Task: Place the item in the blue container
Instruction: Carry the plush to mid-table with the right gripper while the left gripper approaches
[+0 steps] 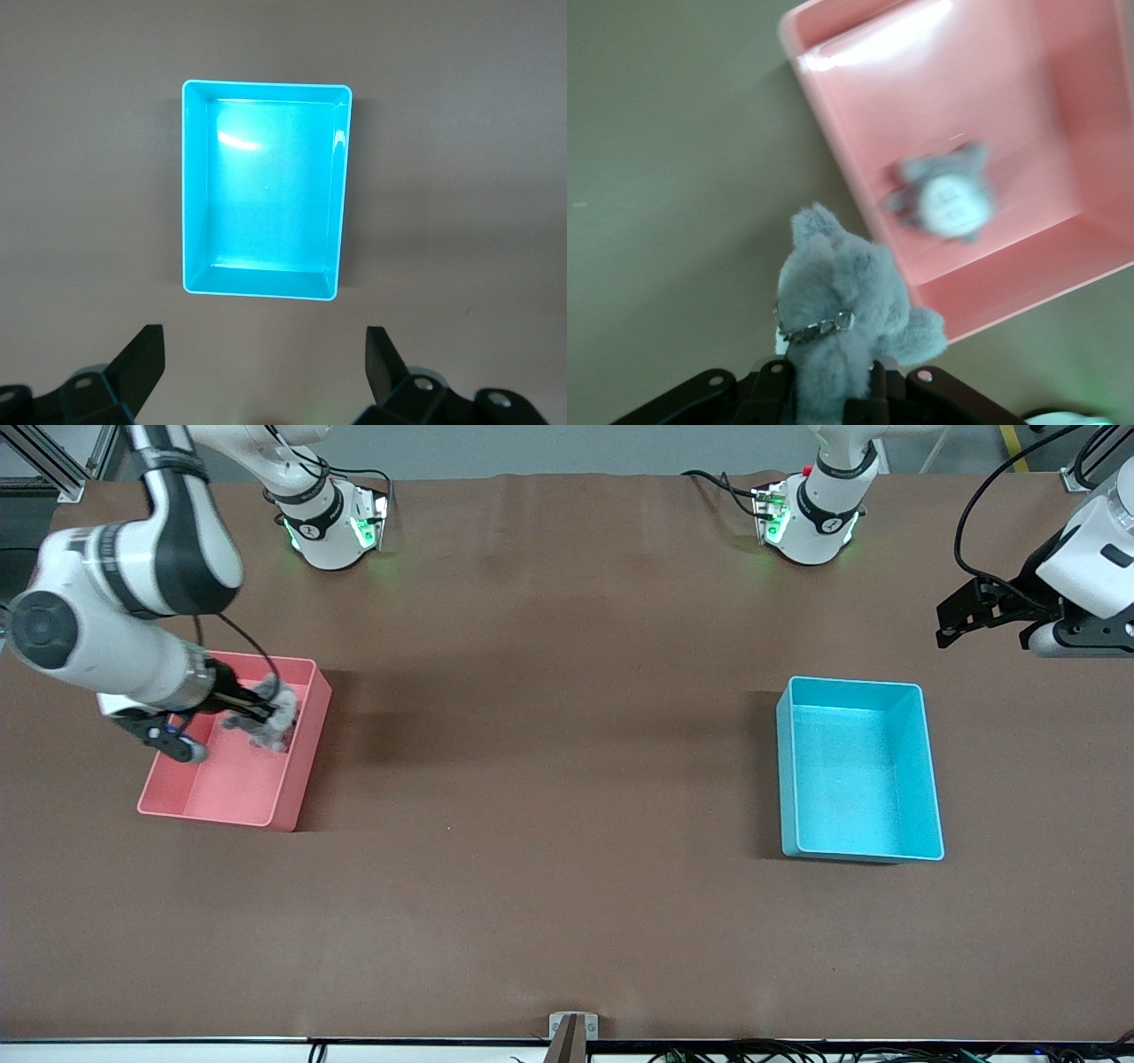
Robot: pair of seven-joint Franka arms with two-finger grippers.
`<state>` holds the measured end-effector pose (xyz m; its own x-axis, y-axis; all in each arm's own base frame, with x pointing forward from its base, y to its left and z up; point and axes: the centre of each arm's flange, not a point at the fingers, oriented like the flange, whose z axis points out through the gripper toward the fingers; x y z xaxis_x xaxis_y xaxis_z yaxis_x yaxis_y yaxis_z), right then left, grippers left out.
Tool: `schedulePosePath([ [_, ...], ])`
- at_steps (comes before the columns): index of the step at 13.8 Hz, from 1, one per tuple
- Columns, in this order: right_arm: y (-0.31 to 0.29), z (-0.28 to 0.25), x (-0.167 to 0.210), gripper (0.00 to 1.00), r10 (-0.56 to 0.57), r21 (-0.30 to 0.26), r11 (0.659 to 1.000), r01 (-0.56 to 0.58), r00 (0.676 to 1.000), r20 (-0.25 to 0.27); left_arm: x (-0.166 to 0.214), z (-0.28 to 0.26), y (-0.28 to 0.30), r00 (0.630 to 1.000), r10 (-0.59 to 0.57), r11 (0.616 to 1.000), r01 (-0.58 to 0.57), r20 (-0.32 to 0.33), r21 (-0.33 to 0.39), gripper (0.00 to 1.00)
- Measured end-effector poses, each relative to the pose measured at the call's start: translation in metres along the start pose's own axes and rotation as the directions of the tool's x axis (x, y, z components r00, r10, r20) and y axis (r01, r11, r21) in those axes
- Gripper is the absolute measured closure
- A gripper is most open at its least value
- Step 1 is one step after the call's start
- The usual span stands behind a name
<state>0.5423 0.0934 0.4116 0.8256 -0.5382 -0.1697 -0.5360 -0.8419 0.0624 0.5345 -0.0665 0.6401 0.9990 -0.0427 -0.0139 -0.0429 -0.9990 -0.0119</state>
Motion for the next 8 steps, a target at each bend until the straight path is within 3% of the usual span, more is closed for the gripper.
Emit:
schedulePosePath([
  [4, -0.104, 0.049, -0.061, 0.81, 0.176, 0.096, 0.980, -0.172, 0.984, -0.030, 0.000, 0.001, 0.000, 1.000, 0.000, 1.000, 0.000, 0.004, 0.000, 0.00],
  [8, -0.202, 0.116, -0.120, 0.81, 0.316, 0.149, 0.938, -0.314, 0.949, 0.011, 0.000, 0.005, 0.000, 1.000, 0.000, 1.000, 0.000, 0.013, 0.001, 0.00],
])
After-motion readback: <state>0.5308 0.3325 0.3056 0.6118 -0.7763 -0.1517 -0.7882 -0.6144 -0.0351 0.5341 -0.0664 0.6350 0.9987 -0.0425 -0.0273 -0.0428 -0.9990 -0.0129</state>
